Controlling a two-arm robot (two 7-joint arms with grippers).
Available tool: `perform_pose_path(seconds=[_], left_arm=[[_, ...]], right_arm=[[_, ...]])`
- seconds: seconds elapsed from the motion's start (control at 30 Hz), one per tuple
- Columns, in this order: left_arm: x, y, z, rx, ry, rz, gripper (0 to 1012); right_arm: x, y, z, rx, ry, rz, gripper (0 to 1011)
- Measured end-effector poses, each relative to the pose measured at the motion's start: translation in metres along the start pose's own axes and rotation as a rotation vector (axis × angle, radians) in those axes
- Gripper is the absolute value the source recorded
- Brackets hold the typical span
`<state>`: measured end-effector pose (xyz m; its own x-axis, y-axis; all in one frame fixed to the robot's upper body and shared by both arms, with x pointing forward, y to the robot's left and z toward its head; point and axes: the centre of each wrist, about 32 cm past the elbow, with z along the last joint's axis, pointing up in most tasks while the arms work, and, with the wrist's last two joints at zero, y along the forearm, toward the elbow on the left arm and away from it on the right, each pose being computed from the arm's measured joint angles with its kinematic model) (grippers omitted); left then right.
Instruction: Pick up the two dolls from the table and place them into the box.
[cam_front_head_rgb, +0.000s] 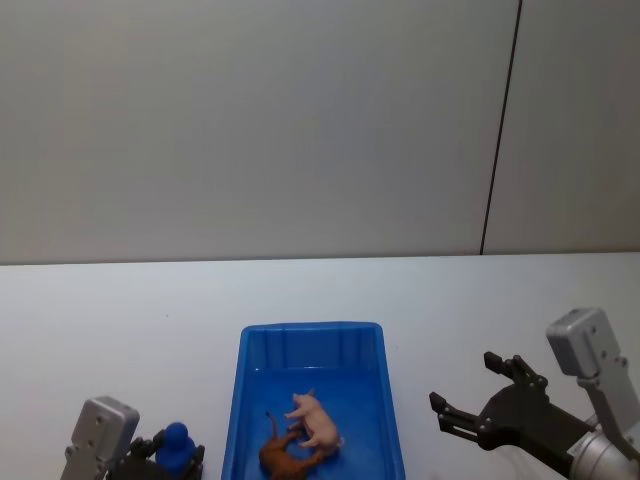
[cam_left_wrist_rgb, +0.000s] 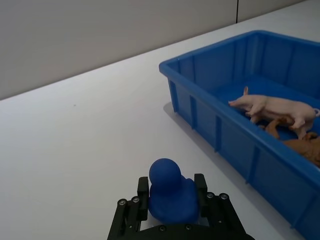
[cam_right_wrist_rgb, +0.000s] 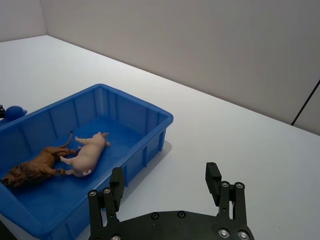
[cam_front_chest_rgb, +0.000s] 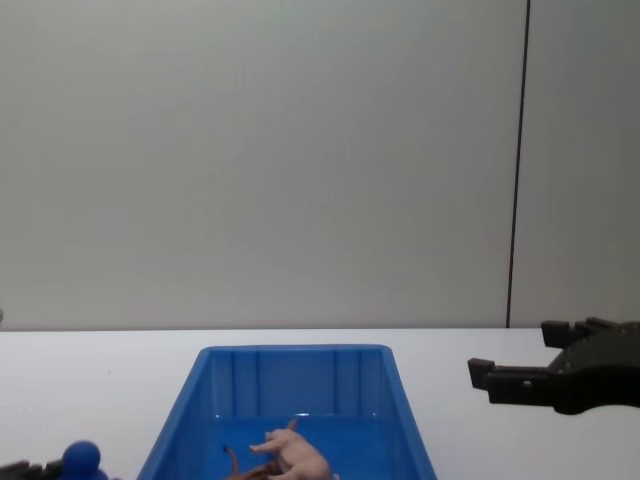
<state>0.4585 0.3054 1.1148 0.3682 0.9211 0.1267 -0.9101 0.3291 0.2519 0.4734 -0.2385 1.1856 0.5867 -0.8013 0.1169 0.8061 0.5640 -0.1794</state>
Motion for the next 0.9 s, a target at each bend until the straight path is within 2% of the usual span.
perform_pose_path(seconds=[0.13,0.17,0.3,0.43,0.47,0.6,0.67,0.77,0.8,0.83,0.9], left_arm=[[0.0024,-0.0015,0.0108,-0.027,-0.023,-0.003,523],[0.0024,-0.0015,0.0108,-0.027,-0.023,-0.003,518],[0.0049,-0.0032,0.0252,-0.062,-0.06,-0.004,493],[0.0048,-0.0063,0.0385,-0.096,-0.096,-0.009,469],[0.0037,-0.0085,0.044,-0.112,-0.109,-0.012,458],[-0.0003,-0.0135,0.0529,-0.138,-0.13,-0.023,441],[-0.007,-0.02,0.0606,-0.164,-0.149,-0.041,429],[-0.0128,-0.0249,0.0655,-0.182,-0.158,-0.057,511],[-0.017,-0.0287,0.0684,-0.193,-0.162,-0.069,533],[-0.0189,-0.0304,0.0696,-0.198,-0.164,-0.075,595],[-0.0229,-0.0338,0.0718,-0.208,-0.168,-0.09,634]], right_arm=[[0.0,0.0,0.0,0.0,0.0,0.0,1001],[0.0,0.0,0.0,0.0,0.0,0.0,1001],[0.0,0.0,0.0,0.0,0.0,0.0,1001],[0.0,0.0,0.0,0.0,0.0,0.0,1001],[0.0,0.0,0.0,0.0,0.0,0.0,1001],[0.0,0.0,0.0,0.0,0.0,0.0,1001],[0.0,0.0,0.0,0.0,0.0,0.0,1001],[0.0,0.0,0.0,0.0,0.0,0.0,1001],[0.0,0.0,0.0,0.0,0.0,0.0,1001],[0.0,0.0,0.0,0.0,0.0,0.0,1001],[0.0,0.0,0.0,0.0,0.0,0.0,1001]])
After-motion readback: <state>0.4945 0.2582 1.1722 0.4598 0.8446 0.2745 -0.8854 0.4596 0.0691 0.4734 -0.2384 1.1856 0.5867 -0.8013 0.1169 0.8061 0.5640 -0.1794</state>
